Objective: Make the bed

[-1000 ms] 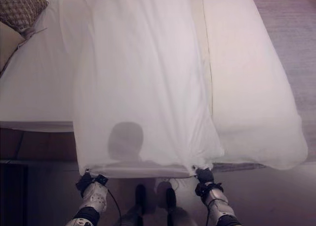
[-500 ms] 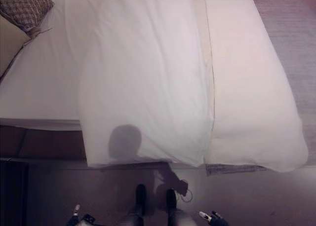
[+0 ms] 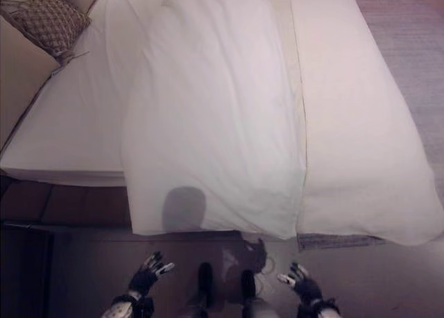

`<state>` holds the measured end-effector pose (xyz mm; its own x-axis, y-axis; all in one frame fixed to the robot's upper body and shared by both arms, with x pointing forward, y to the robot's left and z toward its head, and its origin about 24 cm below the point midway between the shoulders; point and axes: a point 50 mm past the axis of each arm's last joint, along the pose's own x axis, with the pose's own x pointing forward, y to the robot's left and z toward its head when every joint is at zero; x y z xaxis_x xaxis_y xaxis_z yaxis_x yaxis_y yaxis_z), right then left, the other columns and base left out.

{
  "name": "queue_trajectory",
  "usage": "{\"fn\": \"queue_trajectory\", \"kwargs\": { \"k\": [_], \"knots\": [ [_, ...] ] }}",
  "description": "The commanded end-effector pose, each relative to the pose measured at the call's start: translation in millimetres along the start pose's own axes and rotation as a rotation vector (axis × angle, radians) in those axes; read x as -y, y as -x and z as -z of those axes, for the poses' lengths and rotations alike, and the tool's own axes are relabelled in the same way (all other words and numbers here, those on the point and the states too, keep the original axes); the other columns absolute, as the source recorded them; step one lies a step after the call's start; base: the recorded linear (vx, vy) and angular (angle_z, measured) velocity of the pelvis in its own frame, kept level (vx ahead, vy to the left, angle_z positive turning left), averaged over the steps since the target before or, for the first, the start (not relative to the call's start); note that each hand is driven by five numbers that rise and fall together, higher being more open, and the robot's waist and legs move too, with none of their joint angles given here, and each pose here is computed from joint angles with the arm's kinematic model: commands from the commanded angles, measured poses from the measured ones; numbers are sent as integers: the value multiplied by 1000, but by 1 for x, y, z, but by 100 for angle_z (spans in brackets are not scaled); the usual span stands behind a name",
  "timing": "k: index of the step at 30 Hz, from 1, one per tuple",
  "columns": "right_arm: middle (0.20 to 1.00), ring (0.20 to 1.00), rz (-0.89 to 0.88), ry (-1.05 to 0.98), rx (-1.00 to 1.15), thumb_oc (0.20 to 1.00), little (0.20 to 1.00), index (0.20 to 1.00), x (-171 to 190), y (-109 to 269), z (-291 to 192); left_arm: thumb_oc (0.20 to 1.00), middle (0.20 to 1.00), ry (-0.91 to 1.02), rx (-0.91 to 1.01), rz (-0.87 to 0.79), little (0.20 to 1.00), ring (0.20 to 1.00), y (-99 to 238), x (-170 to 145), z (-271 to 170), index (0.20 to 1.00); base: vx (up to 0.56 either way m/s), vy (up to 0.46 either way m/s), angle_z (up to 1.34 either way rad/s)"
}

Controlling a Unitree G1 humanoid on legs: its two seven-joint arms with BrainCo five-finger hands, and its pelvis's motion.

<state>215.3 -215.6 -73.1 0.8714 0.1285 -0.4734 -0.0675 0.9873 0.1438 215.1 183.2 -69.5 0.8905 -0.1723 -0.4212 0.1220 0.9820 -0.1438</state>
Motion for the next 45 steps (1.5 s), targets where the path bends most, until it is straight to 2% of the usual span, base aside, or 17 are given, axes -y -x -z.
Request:
{"fn": "queue_trajectory", "kwargs": {
  "k": [1,4,5,6,8,9,11,16,18,24,29,32,34,36,37,40,45],
  "knots": [
    [1000,1000,-147,28,134,1000,1000,1000,-24,-8,-30,1000,1000,-8,113,128,1000,1000,-11,11,-28,1000,-61,-21,1],
    [1000,1000,-269,106,254,1000,1000,1000,-50,-32,-79,1000,1000,-63,233,244,1000,1000,-37,37,-76,1000,-113,-17,0],
    [1000,1000,-269,106,254,1000,1000,1000,-50,-32,-79,1000,1000,-63,233,244,1000,1000,-37,37,-76,1000,-116,-16,2],
    [1000,1000,-319,140,319,1000,1000,1000,-67,-42,-107,1000,1000,-99,320,277,1000,1000,-47,49,-107,1000,-134,-23,2],
    [1000,1000,-332,151,341,1000,1000,1000,-73,-46,-118,1000,1000,-115,348,288,1000,1000,-51,54,-119,1000,-138,-20,3],
    [1000,1000,-380,177,382,1000,1000,1000,-86,-52,-140,1000,1000,-183,420,305,1000,1000,-58,62,-149,1000,-93,-9,5],
    [1000,1000,-397,179,393,1000,1000,1000,-92,-55,-149,1000,1000,-203,445,313,1000,1000,-61,66,-161,1000,-89,-7,11],
    [1000,1000,-424,258,476,1000,1000,1000,-109,-64,-210,1000,1000,-331,587,269,1000,1000,-69,75,-228,1000,-108,29,13],
    [1000,1000,-410,240,515,1000,1000,1000,-117,-67,-239,1000,1000,-384,644,183,1000,1000,-70,69,-256,1000,-68,51,8],
    [1000,1000,-428,240,554,1000,1000,1000,-131,-66,-289,1000,1000,-438,727,77,1000,1000,-66,58,-311,1000,-23,20,-3],
    [1000,1000,-359,156,582,1000,1000,1000,-125,-65,-314,1000,1000,-385,725,12,1000,1000,-66,49,-331,1000,-2,7,0],
    [1000,1000,-241,170,610,1000,1000,1000,-114,-61,-339,1000,1000,-386,706,-100,1000,1000,-61,27,-352,1000,4,3,-1],
    [1000,1000,-241,171,612,1000,1000,1000,-114,-60,-340,1000,1000,-386,707,-100,1000,1000,-61,27,-352,1000,9,-2,-4],
    [1000,1000,-193,198,600,1000,1000,1000,-104,-60,-343,1000,1000,-392,689,-162,1000,1000,-59,15,-356,1000,0,0,0],
    [1000,1000,-135,220,579,1000,1000,1000,-92,-59,-345,1000,1000,-423,666,-250,1000,1000,-55,3,-361,1000,0,0,0],
    [1000,1000,-62,202,563,1000,1000,1000,-72,-58,-344,1000,1000,-366,637,-340,1000,1000,-53,-15,-359,1000,0,0,0],
    [1000,1000,91,127,513,1000,1000,1000,-36,-61,-323,1000,1000,-364,527,-517,1000,1000,-54,-45,-335,1000,11,-30,1]
  ]
}}
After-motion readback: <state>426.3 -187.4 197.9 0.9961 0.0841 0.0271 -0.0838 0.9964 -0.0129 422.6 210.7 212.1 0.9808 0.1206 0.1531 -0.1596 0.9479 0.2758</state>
